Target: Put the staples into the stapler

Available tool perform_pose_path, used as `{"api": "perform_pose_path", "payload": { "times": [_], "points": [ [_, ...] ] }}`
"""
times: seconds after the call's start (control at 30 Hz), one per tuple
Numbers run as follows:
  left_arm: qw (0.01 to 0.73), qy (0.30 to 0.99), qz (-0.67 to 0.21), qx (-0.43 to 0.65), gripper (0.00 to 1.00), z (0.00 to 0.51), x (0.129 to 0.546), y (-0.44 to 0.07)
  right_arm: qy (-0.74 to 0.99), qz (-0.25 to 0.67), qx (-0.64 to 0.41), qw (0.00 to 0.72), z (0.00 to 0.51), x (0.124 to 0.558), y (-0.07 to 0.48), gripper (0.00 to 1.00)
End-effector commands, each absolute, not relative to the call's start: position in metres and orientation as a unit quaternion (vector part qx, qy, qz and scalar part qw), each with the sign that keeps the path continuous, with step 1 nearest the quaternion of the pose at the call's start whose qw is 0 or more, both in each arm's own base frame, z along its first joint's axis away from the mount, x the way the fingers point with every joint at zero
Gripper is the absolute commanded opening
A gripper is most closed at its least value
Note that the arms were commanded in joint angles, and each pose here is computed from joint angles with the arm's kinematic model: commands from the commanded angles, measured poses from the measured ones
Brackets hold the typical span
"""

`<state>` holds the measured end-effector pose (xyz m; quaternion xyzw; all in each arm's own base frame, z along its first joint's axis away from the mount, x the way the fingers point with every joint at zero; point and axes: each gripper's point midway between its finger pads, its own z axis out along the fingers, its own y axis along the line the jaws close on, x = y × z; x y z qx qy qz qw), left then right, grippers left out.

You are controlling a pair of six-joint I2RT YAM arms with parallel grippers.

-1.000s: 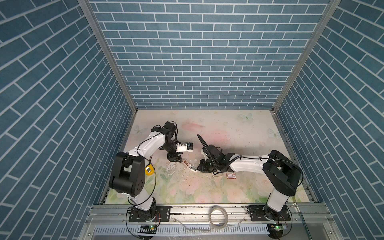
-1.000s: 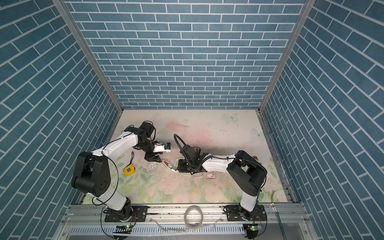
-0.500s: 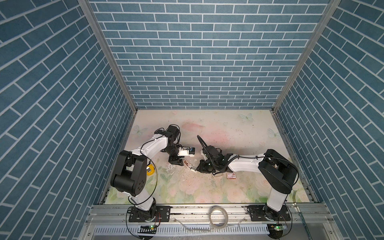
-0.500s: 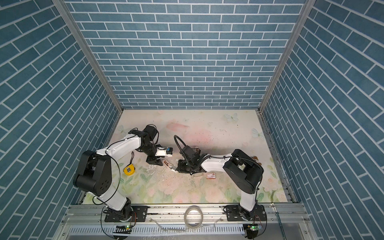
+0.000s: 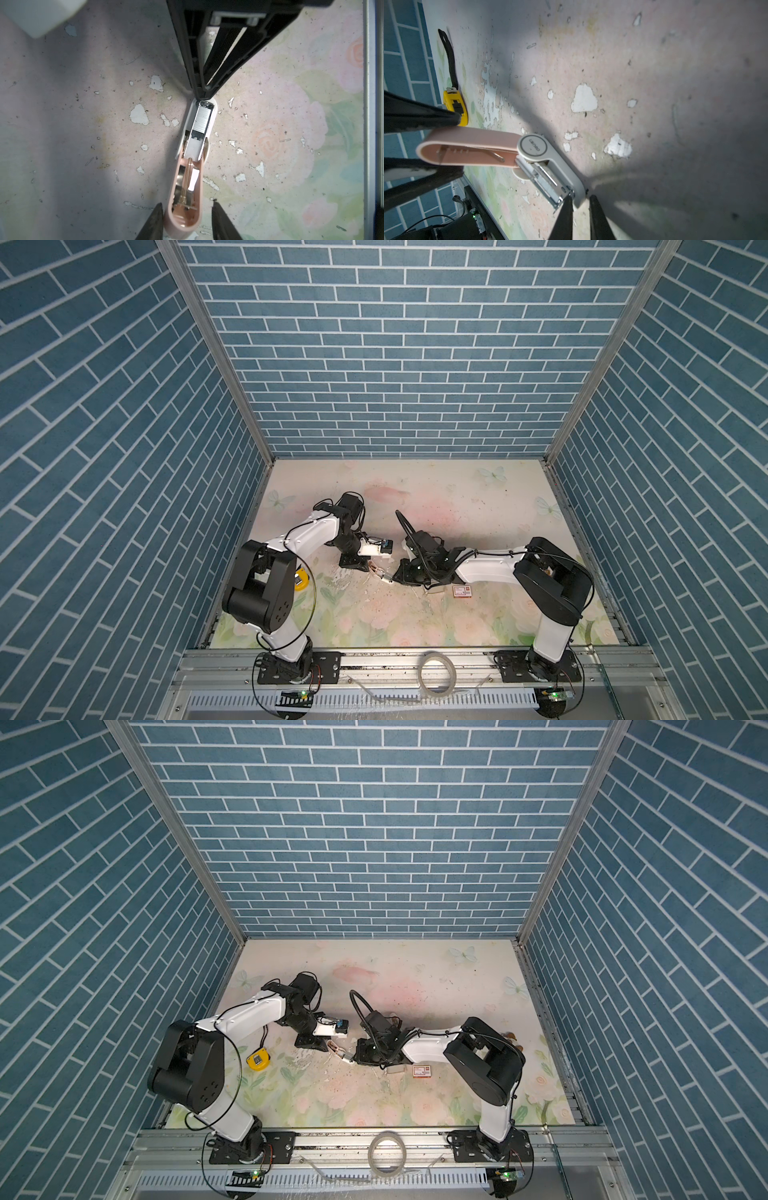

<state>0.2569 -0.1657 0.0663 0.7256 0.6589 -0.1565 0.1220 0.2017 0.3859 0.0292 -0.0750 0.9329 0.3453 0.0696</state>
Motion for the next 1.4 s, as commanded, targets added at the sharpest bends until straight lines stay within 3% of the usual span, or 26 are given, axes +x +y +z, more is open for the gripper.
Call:
{"api": "perform_pose_path", "payload": {
  "times": [0.0, 0.37, 0.83, 1.17, 1.37],
  "points": [
    [0.106, 0.657, -0.167, 0.728, 0.37, 0.061, 0.246, -0.165, 0.936, 0.343, -0.057, 0.053, 0.019, 0.199, 0.384, 0.17],
    [0.104, 0.657, -0.167, 0.728, 0.31, 0.065, 0.241, -0.165, 0.938, 0.339, -0.057, 0.041, 0.015, 0.197, 0.384, 0.12],
    [0.104, 0.657, -0.149, 0.731, 0.38, 0.059, 0.239, -0.159, 0.944, 0.323, -0.063, 0.034, 0.010, 0.195, 0.380, 0.12],
    [0.114, 0.662, -0.156, 0.724, 0.31, 0.066, 0.239, -0.163, 0.944, 0.321, -0.066, 0.032, 0.007, 0.194, 0.380, 0.12],
    [0.111, 0.659, -0.157, 0.728, 0.22, 0.068, 0.235, -0.162, 0.945, 0.318, -0.067, 0.030, 0.005, 0.194, 0.379, 0.12]
  ]
}}
